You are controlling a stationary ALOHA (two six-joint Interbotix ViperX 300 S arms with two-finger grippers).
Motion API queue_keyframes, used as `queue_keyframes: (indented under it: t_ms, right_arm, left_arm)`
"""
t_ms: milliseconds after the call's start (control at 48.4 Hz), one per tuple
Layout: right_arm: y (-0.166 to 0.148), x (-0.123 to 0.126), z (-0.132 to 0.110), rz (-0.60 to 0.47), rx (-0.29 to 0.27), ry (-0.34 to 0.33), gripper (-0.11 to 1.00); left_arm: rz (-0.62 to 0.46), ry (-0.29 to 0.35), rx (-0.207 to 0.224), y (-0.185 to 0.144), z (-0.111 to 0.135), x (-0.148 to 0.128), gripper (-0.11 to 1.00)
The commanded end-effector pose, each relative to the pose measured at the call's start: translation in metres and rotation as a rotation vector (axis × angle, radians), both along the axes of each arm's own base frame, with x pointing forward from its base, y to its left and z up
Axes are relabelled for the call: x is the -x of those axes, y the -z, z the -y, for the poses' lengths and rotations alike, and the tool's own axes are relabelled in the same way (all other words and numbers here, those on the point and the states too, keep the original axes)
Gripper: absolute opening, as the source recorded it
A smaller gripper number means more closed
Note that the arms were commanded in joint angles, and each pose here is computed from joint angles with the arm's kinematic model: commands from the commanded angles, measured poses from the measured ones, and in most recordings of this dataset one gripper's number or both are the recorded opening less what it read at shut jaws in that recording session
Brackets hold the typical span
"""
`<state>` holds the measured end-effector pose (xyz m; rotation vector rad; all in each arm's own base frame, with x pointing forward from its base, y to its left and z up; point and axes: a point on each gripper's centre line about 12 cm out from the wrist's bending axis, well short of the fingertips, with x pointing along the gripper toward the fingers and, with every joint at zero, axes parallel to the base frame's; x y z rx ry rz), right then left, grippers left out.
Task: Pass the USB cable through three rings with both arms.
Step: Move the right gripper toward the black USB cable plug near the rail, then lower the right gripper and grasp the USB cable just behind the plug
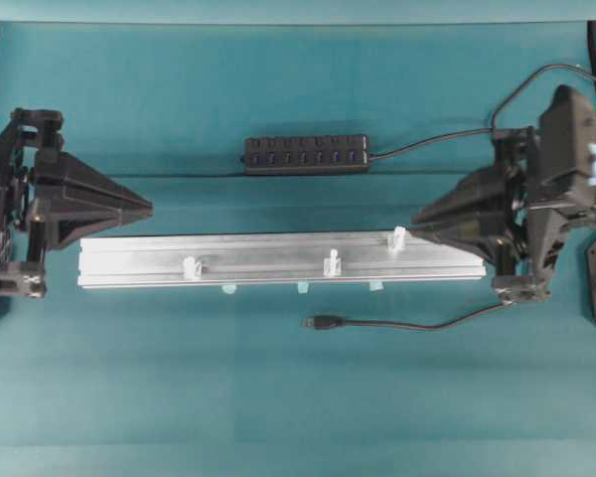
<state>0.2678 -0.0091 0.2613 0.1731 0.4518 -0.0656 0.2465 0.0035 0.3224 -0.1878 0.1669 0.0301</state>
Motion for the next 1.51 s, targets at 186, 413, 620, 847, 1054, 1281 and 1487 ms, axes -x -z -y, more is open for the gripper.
queue_keyframes:
  t_ms: [186, 413, 620, 847, 1054, 1281, 1487]
  right_arm:
    - [0.019, -0.025, -0.012, -0.294, -0.002, -0.057, -0.11]
    - [0.028, -0.048, -0.019, -0.464, 0.025, -0.104, -0.11]
    - [0.027, -0.06, -0.021, -0.47, 0.06, -0.135, -0.11]
    - [0.029, -0.059, -0.022, -0.477, 0.057, -0.135, -0.11]
    - [0.039, -0.066, -0.025, -0.517, 0.059, -0.147, -0.11]
    - [0.053, -0.083, -0.032, -0.604, 0.058, -0.164, -0.11]
    - [0.06, -0.096, -0.042, -0.681, 0.069, -0.2, -0.11]
  left_arm:
    - [0.004, 0.007, -0.052, -0.002, 0.0, -0.002, 0.07]
    - [-0.05, -0.003, -0.05, 0.004, -0.003, -0.003, 0.1]
    - [-0.109, -0.021, -0.054, 0.014, -0.009, -0.011, 0.49]
    - [-0.124, 0.008, -0.073, 0.017, -0.002, -0.01, 0.81]
    - [-0.094, 0.033, -0.137, 0.011, 0.001, 0.0, 0.19]
    - [-0.089, 0.034, -0.143, 0.009, 0.001, 0.005, 0.0]
    - [-0.129, 0.036, -0.142, 0.015, 0.001, 0.005, 0.0]
